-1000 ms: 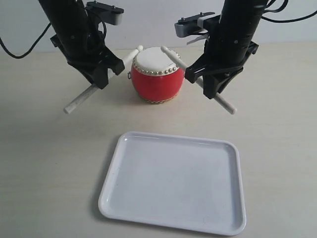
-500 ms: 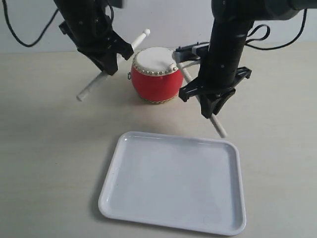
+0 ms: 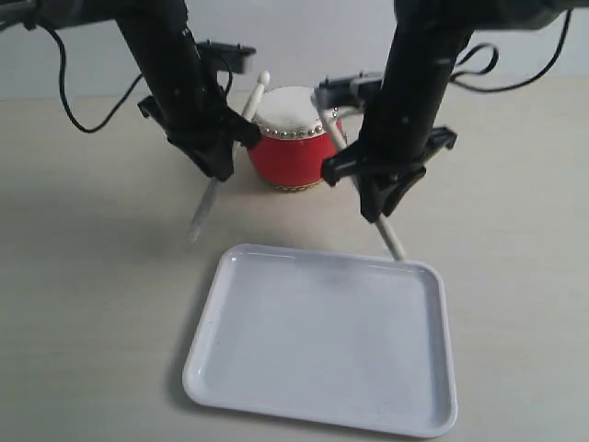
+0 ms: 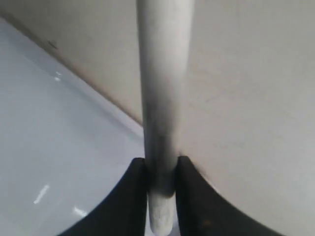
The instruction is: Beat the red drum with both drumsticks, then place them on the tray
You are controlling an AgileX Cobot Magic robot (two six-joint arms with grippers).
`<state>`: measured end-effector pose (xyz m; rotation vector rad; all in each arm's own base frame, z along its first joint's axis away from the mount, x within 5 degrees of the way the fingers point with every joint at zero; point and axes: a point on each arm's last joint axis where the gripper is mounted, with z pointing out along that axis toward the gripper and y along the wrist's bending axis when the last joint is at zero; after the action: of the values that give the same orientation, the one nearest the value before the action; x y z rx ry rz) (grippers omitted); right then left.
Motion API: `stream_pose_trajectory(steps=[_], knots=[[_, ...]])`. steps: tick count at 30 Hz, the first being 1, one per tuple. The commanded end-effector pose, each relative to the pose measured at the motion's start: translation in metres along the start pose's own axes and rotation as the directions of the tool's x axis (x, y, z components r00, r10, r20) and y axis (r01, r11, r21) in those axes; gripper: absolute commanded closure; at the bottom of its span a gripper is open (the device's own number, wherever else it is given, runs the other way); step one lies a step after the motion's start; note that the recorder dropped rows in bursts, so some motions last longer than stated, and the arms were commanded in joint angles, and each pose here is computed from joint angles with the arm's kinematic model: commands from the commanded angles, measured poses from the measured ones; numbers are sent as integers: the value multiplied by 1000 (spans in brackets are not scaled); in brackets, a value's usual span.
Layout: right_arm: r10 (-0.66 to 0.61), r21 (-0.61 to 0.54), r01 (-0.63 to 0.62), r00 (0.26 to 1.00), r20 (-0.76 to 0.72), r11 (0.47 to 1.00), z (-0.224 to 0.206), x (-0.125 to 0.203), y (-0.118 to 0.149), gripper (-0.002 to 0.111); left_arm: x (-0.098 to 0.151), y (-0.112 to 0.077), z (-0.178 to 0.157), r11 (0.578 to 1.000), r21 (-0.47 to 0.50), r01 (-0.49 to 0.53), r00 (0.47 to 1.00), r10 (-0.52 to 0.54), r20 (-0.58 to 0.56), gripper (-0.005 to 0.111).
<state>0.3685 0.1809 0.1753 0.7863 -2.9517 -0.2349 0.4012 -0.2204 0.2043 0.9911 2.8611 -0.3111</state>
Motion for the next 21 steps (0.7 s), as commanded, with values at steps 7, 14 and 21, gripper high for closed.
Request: stream_pose_trajectory(steps=[7, 14, 21], knots=[[-20, 67, 5, 973, 230, 998, -88, 10, 11, 108, -3, -2, -2, 1000, -5, 18, 1000, -18, 12, 107], [-68, 83, 40, 926, 372, 996, -146, 38, 24, 108, -9, 1, 26, 999, 34, 38, 999, -37, -22, 107], [-27, -48, 48, 927, 374, 998, -140, 33, 34, 108, -2, 9, 48, 996, 44, 76, 994, -72, -86, 107]])
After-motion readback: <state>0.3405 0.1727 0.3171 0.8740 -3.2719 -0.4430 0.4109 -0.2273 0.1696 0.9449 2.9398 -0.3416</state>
